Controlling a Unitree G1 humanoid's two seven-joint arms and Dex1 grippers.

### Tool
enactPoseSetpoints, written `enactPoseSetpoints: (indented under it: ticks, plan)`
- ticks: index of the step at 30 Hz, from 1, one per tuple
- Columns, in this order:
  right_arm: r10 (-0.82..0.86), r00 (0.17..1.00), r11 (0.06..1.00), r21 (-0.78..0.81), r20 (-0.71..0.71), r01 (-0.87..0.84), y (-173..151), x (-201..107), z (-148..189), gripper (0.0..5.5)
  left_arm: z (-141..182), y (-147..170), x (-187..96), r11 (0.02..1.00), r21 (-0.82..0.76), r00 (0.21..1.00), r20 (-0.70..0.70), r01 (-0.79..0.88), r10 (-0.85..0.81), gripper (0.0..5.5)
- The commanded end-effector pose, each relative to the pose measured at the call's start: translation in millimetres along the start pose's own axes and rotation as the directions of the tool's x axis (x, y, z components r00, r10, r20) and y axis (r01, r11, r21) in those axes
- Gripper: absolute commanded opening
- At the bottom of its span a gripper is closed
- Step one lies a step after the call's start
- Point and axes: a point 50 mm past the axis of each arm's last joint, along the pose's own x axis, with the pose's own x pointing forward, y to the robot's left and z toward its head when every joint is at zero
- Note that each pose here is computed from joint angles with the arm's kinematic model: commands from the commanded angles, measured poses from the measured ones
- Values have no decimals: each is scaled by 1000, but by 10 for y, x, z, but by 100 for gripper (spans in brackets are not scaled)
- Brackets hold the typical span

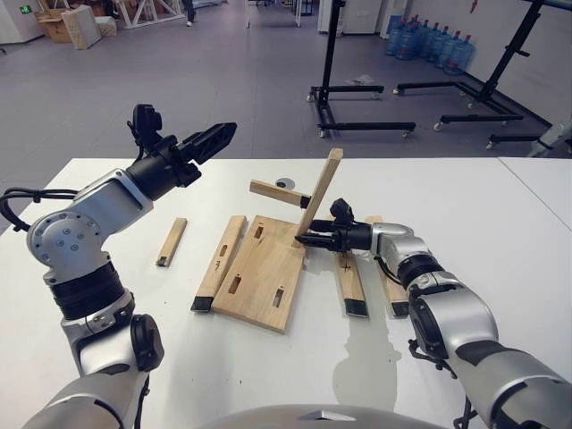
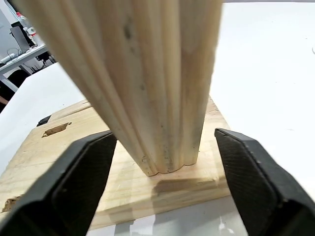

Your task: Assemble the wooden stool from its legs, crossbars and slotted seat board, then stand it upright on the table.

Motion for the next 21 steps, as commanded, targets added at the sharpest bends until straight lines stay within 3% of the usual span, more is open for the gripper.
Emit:
enactPoseSetpoints:
  ticks: [1, 5, 9, 13, 15, 17, 19, 21]
  plan:
    - [42, 999, 998, -39, -25, -43, 17, 6, 93, 418, -14, 23, -34, 1000, 3, 1000, -1, -20, 20, 402]
    - [47, 996, 994, -93, -78, -55, 0, -111, 107, 480, 31, 40, -52, 999, 16, 999, 12, -30, 30, 402]
    - [-48, 994, 981, -193, -100, 28, -99, -476, 235, 480, 198, 52, -129, 996, 79, 998, 46, -41, 38, 402]
    - [-213, 976, 939, -270, 34, 214, -128, -1071, 477, 480, 362, 30, -229, 989, 145, 996, 83, -37, 25, 402]
    - [-319, 933, 886, -297, 164, 355, 29, -1356, 604, 480, 282, 135, -393, 939, 324, 991, -34, -114, 132, 402]
    - [-443, 872, 823, -291, 208, 488, 269, -1529, 561, 480, 83, 291, -669, 834, 544, 931, -249, -94, 267, 402]
    - [-562, 804, 763, -253, 194, 595, 456, -1555, 446, 480, -23, 362, -921, 775, 632, 852, -398, -14, 340, 402]
    - [-687, 713, 690, -180, 141, 701, 627, -1513, 272, 480, -39, 405, -1117, 746, 666, 803, -447, 5, 394, 402]
